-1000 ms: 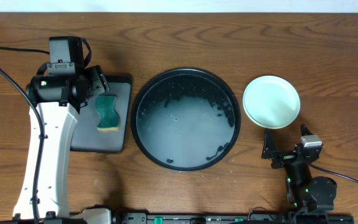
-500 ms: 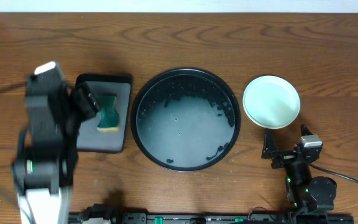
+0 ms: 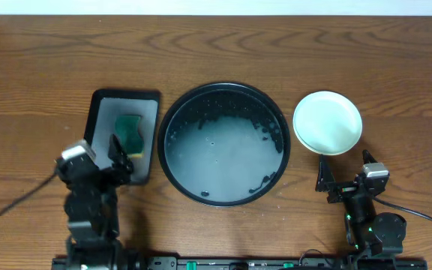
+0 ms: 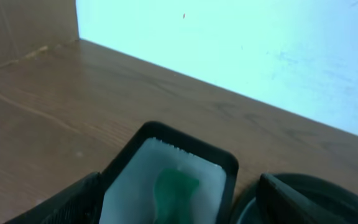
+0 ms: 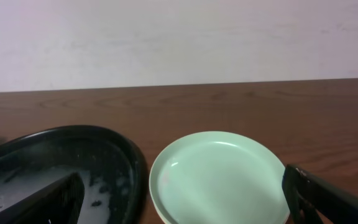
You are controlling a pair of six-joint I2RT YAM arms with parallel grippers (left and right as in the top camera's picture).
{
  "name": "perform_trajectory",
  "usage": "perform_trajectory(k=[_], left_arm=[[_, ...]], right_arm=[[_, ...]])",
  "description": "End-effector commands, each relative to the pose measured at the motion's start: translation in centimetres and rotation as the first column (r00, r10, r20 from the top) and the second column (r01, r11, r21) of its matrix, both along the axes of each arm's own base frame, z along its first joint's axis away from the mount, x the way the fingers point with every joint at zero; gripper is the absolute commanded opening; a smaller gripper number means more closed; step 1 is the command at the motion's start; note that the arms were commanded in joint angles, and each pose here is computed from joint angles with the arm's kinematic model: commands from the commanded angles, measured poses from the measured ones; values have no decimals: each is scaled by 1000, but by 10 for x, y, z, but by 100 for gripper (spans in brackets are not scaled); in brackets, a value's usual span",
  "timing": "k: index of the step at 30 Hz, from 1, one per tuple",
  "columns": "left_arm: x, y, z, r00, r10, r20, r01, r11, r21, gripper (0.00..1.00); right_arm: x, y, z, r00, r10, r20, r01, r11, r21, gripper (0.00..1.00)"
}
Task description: Clean dirty plates on tray and stack at the side
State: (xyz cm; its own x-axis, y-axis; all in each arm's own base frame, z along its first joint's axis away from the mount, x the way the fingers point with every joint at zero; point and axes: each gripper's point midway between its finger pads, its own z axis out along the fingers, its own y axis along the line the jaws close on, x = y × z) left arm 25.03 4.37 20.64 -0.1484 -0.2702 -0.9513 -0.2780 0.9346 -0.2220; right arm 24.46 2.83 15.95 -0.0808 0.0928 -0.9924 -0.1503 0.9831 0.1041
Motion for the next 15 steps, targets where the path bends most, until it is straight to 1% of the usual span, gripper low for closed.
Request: perform_trajectory(k=[1,4,9,13,15], left_arm=[[-5,2,-20,999,8,46,-9,1000,24,79],[-7,2,-36,998,4,68,-7,999,47,79],[-8,2,-58,999,-12,47,6,992,126,79],[-10,2,-75,1000,-14,5,13,991,134,79],[-11,2,-72,1000,-15,20,12,991,135,79]], right_arm=[[0,2,-1,1000,8,-4,-8,1000,8,99],[0,2,-1,1000,8,-4,-8,1000,9,99],[0,2,-1,1000,8,-4,-8,1000,9,99],[0,2,-1,1000,8,-4,-8,1000,9,99],[0,2,-1,1000,8,-4,-8,1000,9,99]])
